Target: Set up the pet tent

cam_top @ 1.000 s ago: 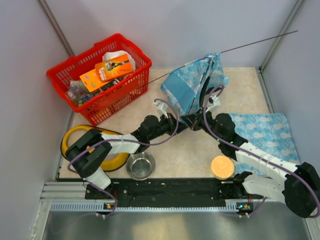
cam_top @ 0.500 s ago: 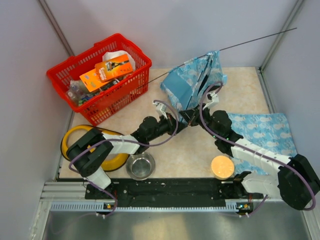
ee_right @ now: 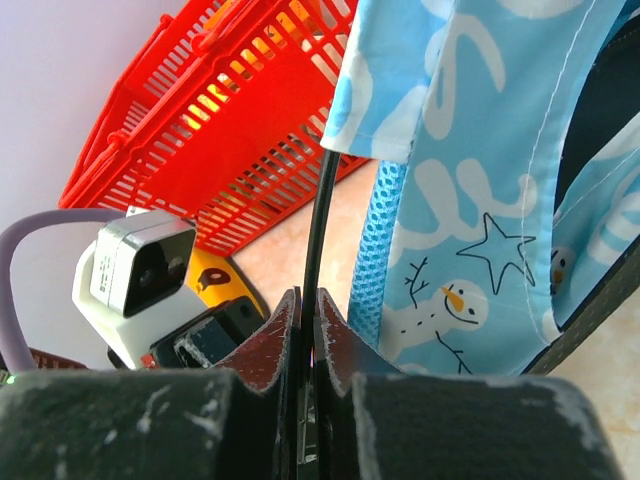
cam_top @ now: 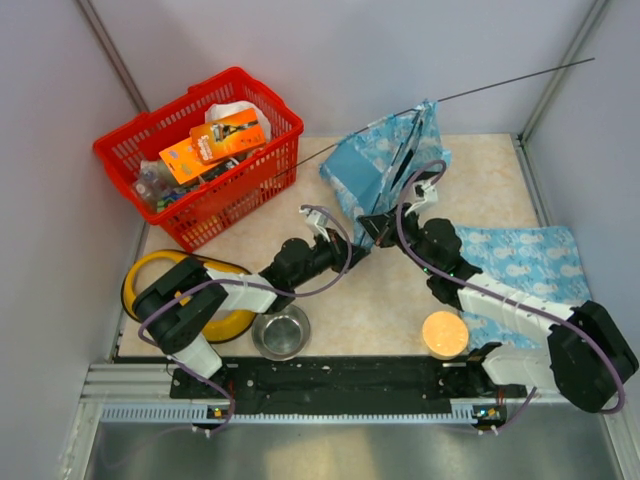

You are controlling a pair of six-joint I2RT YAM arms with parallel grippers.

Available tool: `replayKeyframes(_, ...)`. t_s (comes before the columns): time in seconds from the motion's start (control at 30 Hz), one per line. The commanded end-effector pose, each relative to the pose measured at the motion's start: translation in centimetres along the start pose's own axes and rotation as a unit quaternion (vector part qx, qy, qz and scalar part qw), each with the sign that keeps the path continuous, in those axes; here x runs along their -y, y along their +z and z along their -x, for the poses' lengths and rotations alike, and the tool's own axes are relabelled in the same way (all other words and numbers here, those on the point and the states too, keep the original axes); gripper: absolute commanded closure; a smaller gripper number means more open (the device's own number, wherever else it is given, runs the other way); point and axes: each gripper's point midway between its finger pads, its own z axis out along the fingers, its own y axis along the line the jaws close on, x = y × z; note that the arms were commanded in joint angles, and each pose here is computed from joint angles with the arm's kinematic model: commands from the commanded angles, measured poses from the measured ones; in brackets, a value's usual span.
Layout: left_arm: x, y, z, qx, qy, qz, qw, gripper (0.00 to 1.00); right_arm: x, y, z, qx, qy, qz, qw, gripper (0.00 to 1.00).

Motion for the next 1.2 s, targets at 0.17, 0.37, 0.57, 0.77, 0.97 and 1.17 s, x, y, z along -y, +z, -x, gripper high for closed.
replayKeyframes(0.17,-2.9,-4.1,-9.5,-0.168,0.004,0.028,0.985,1.0,-0.6,1.0,16.3,0.277,-0.003,-0.036,0.96,1.0)
replayKeyframes(0.37,-3.5,-4.5,-10.0,-0.172,0.01,0.039,0.984,1.0,0.5,1.1,16.7,0.287,0.002,-0.062,0.956,1.0)
replayKeyframes(0.57,-3.5,-4.8,-10.2,-0.172,0.011,0.037,0.984,1.0,1.5,0.9,17.3,0.297,0.009,-0.081,0.951,1.0)
replayKeyframes(0.77,-3.5,-5.2,-10.6,-0.176,0.008,0.032,0.984,1.0,2.0,0.8,18.3,0.305,0.012,-0.087,0.948,1.0)
replayKeyframes(0.97,-3.7,-5.2,-11.0,-0.179,0.007,0.03,0.983,1.0,2.3,1.4,18.4,0.307,0.018,-0.088,0.948,1.0)
replayKeyframes(1.17,-3.9,-5.2,-11.3,-0.181,0.007,0.035,0.983,1.0,2.9,2.0,18.3,0.312,0.026,-0.097,0.945,1.0)
